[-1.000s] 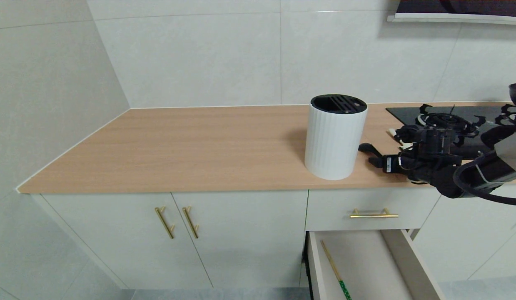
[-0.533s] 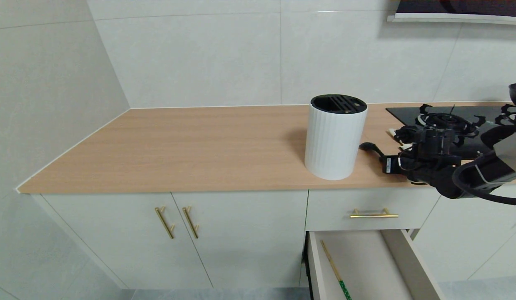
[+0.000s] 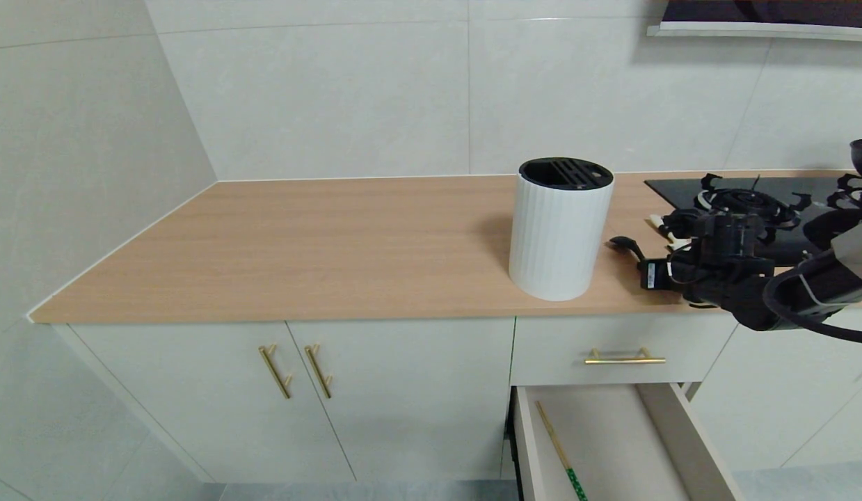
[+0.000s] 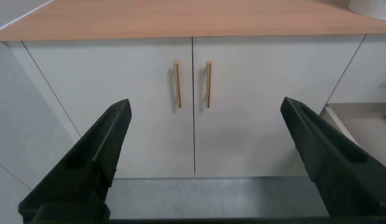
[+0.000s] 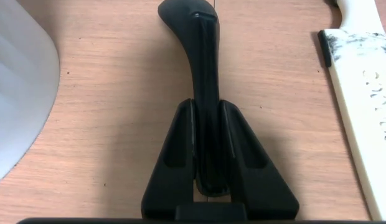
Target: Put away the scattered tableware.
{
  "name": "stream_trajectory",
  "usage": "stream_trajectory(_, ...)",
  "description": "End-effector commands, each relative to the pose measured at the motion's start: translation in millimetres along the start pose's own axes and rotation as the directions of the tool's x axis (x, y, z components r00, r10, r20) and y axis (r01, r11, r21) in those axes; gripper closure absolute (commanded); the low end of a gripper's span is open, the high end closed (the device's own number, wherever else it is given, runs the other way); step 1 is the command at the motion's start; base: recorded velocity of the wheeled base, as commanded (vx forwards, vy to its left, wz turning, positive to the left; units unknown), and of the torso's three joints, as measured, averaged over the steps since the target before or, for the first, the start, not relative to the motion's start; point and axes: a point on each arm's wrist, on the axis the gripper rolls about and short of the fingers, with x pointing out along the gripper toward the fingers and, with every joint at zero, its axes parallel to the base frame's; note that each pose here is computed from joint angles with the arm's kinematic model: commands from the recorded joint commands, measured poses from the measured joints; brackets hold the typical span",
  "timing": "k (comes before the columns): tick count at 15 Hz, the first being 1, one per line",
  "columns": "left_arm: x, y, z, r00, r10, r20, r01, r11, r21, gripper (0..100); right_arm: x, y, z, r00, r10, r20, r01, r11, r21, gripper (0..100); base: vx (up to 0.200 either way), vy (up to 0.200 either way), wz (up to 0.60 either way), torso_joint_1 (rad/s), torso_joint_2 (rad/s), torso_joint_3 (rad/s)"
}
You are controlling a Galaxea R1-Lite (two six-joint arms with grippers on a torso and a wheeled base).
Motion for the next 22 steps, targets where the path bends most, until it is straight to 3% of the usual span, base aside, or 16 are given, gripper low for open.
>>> stream_trajectory(1, 0.1, 0.0, -0.1, 1.0, 0.0, -0.002, 0.0, 1.0, 0.0, 0, -13.3, 0.2, 12.4, 1.0, 0.001, 0.03, -0.001, 1.0, -0.001, 100, 0.0, 0.0, 0.0, 0.0, 0.0, 0.0)
stream_trajectory(7, 0.1, 0.0, -0.1, 1.0, 0.0, -0.002, 0.0, 1.0, 0.0, 0, -62.3, 10.7, 28.0, 1.0, -0.013, 0.002, 0.013, 1.0, -0.006, 100, 0.0, 0.0, 0.0, 0.0, 0.0, 0.0)
stream_trajectory(12, 0.1, 0.0, -0.1, 1.0, 0.0, -0.002, 0.0, 1.0, 0.0, 0, -159.1, 17.9, 32.3, 0.997, 0.026, -0.07, -0.026, 1.0, 0.004, 100, 0.0, 0.0, 0.0, 0.0, 0.0, 0.0)
stream_trajectory(17, 0.1, 0.0, -0.1, 1.0, 0.0, -0.002, 0.0, 1.0, 0.0, 0, -217.5, 23.6, 8.0, 0.993, 0.06, -0.102, -0.061, 0.998, -0.009, 100, 0.0, 0.0, 0.0, 0.0, 0.0, 0.0)
stream_trajectory(22, 0.1, 0.0, -0.1, 1.0, 0.0, -0.002, 0.0, 1.0, 0.0, 0, -222.4, 24.9, -3.4, 0.988, 0.072, -0.133, -0.076, 0.997, -0.027, 100, 0.0, 0.0, 0.0, 0.0, 0.0, 0.0)
